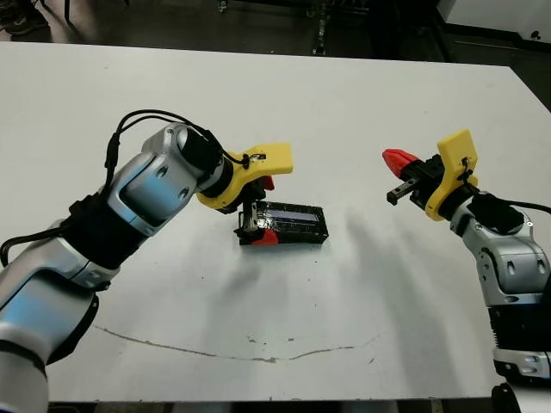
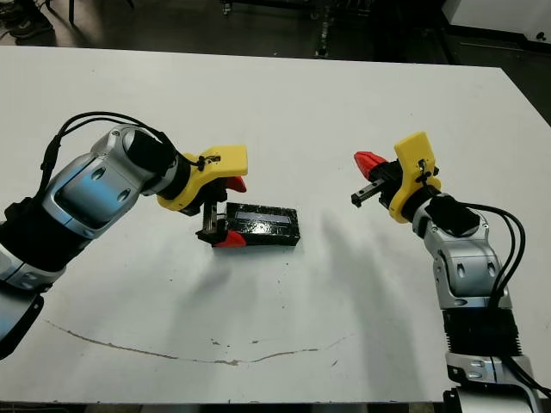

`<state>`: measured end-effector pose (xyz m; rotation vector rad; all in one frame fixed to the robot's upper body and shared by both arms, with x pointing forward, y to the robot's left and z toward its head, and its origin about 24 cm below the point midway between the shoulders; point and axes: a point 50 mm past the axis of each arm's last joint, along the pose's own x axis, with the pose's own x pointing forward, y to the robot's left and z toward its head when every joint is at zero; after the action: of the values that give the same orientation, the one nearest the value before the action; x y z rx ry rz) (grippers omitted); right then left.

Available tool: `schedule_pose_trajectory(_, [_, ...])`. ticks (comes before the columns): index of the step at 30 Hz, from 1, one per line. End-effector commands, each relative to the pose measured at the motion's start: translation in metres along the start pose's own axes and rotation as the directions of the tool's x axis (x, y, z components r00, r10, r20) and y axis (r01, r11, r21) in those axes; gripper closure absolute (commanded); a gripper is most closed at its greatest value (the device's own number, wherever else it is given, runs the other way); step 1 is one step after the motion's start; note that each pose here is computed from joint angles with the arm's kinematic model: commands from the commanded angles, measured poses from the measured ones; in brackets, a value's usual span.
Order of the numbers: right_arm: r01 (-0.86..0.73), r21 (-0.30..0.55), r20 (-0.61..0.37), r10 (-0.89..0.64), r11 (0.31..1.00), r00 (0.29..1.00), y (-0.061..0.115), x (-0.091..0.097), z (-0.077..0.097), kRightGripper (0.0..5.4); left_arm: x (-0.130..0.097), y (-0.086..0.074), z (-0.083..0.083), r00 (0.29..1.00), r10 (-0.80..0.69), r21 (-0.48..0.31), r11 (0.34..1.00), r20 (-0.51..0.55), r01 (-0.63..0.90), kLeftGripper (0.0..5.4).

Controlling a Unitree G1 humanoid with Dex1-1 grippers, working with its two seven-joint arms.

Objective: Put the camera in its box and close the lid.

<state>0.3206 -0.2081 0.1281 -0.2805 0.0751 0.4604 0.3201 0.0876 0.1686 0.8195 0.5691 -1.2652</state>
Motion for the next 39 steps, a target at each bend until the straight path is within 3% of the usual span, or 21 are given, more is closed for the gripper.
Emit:
schedule_pose_trajectory(1, [0.006, 0.002, -0.023, -0.006, 1.0, 1.0, 0.0, -0.003, -0.005, 5.4, 0.005, -0.001, -0.006, 1.0, -0.001, -0.01, 1.0, -0.004, 0.001, 0.01])
schedule_pose_trajectory(14, [0.005, -0.003, -0.028, -0.005, 1.0, 1.0, 0.001, -0.003, -0.006, 5.4, 0.006, 0.0, -0.008, 1.0, 0.009, 0.003, 1.0, -0.008, -0.009, 0.01])
schedule_pose_trajectory(39, [-0.004, 0.002, -0.018, 0.004, 1.0, 1.0, 0.001, -0.004, -0.005, 5.4, 0.012, 0.002, -0.017, 1.0, -0.012, -0.048, 0.999, -0.007, 0.011, 0.01])
